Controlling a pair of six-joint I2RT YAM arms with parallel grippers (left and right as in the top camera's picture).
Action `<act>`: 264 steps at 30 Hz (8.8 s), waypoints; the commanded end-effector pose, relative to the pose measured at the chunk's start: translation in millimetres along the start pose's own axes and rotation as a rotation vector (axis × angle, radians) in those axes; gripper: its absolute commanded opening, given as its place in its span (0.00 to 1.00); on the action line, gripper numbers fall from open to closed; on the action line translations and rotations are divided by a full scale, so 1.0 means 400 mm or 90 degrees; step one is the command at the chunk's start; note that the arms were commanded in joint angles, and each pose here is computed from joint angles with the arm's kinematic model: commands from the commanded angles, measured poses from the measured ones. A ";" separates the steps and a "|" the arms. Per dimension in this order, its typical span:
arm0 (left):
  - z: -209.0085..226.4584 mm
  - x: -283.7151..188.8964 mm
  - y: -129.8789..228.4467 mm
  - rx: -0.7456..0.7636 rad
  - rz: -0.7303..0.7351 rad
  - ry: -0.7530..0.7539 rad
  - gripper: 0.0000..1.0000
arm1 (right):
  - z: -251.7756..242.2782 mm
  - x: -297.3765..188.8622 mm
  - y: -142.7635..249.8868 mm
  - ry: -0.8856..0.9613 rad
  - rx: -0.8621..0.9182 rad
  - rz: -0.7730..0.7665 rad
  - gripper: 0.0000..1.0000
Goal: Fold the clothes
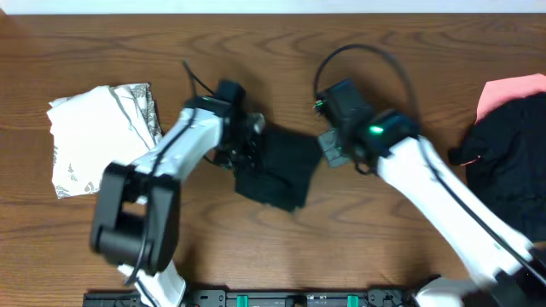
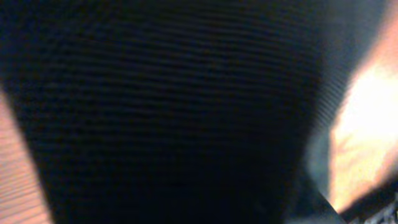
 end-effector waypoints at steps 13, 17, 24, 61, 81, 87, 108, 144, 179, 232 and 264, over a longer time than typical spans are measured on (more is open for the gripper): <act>0.101 -0.414 -0.013 -0.053 -0.286 -0.271 0.06 | -0.107 -0.063 0.020 0.048 0.060 0.000 0.04; 0.148 -0.465 -0.006 -0.077 -0.312 -0.295 0.06 | -0.107 -0.063 0.021 0.048 0.060 0.002 0.04; 0.265 -0.521 0.047 -0.175 -0.334 -0.326 0.06 | -0.107 -0.063 0.022 0.049 0.059 0.004 0.05; 0.638 -0.646 0.218 -0.171 -0.498 0.017 0.06 | -0.107 -0.025 0.051 0.063 0.049 0.063 0.05; 0.659 -0.592 0.216 -0.067 -0.437 0.102 0.06 | -0.098 0.030 0.054 0.070 0.041 0.109 0.04; 0.645 -0.579 0.224 0.017 -0.436 0.105 0.06 | -0.109 0.031 0.054 0.074 0.050 0.112 0.05; 0.722 -0.583 0.304 0.014 -0.483 0.078 0.06 | -0.186 0.034 0.062 0.101 0.106 0.138 0.04; 0.991 -0.479 0.451 -0.451 -0.528 0.149 0.98 | -0.179 0.036 0.057 0.081 0.116 0.133 0.05; 0.599 -0.723 0.186 -0.608 -0.153 -0.785 0.60 | -0.157 0.041 0.039 0.023 0.139 0.113 0.04; 0.438 -0.698 0.077 -0.475 -0.249 -0.603 0.98 | -0.150 0.043 0.028 0.004 0.141 0.098 0.22; 0.315 -0.247 -0.176 -0.092 -0.085 -0.183 0.20 | -0.136 0.043 0.023 -0.034 0.144 0.097 0.49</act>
Point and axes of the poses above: each gripper's point midway between its finger pads, its own x axis out along the fingers, its own z axis along the line the jaws close on, y = z × x, the point moved 8 cm from there along -x, back along the fingers, and after that the axes turned 9 degrees about x, right-handed, at the moved point
